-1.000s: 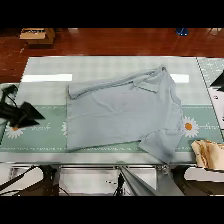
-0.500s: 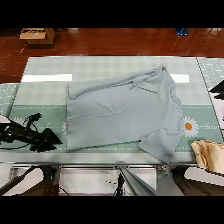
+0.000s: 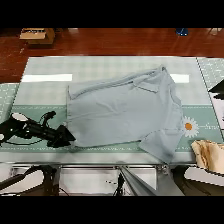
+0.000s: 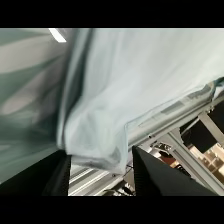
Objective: Fold the shirts.
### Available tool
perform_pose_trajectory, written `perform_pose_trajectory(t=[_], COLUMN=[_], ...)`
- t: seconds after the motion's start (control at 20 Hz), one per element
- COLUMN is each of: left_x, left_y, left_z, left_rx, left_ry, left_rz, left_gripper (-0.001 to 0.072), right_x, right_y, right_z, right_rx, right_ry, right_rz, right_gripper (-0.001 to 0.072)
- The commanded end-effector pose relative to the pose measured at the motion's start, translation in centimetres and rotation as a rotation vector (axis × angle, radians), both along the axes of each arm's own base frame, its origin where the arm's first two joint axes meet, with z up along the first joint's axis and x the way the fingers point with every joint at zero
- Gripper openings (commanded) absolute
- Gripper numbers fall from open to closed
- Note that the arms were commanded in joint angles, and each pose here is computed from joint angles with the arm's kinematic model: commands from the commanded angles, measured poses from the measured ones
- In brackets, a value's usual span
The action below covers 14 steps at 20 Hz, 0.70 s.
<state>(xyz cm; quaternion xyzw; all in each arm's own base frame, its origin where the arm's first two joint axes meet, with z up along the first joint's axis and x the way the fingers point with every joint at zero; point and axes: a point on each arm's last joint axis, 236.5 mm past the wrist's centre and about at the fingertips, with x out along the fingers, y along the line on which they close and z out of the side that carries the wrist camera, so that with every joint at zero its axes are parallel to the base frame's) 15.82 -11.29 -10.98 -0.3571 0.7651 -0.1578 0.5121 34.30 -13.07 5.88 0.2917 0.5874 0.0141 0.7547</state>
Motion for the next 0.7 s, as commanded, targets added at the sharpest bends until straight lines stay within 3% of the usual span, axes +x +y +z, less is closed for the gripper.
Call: perform_pose_trajectory(t=[0.0, 0.05, 0.1, 0.2, 0.35, 0.5, 0.65], left_x=[0.8, 0.9, 1.1, 1.3, 1.7, 2.9, 4.5], left_y=[-1.1, -1.3, -1.4, -1.5, -1.9, -2.7, -3.7], left_z=[-2.4, -2.6, -2.5, -2.4, -1.9, -1.4, -0.4], left_rx=[0.042, 0.042, 0.038, 0.032, 0.001, -0.04, -0.102], left_ry=[-0.016, -0.016, -0.019, -0.031, -0.064, -0.113, -0.173], left_rz=[-0.01, -0.005, 0.004, -0.005, -0.015, 0.008, 0.053], left_gripper=[0.0379, 0.0159, 0.0079, 0.0023, 0.0023, 0.0023, 0.0023], right_x=[0.0, -0.1, -0.4, -1.9, -3.4, -5.0, -7.7], right_y=[0.0, 0.0, -0.1, -1.8, -2.7, -0.6, 0.9], right_z=[0.0, 0.0, -0.2, -1.2, -2.9, -5.4, -9.9], right_rx=[0.001, 0.0, -0.005, -0.075, -0.003, 0.211, 0.224], right_ry=[0.0, 0.005, 0.019, 0.083, 0.094, 0.064, 0.172], right_rz=[-0.002, 0.0, 0.004, 0.002, -0.071, -0.12, -0.132], right_gripper=[0.048, 0.048, 0.048, 0.048, 0.048, 0.0482, 0.0481])
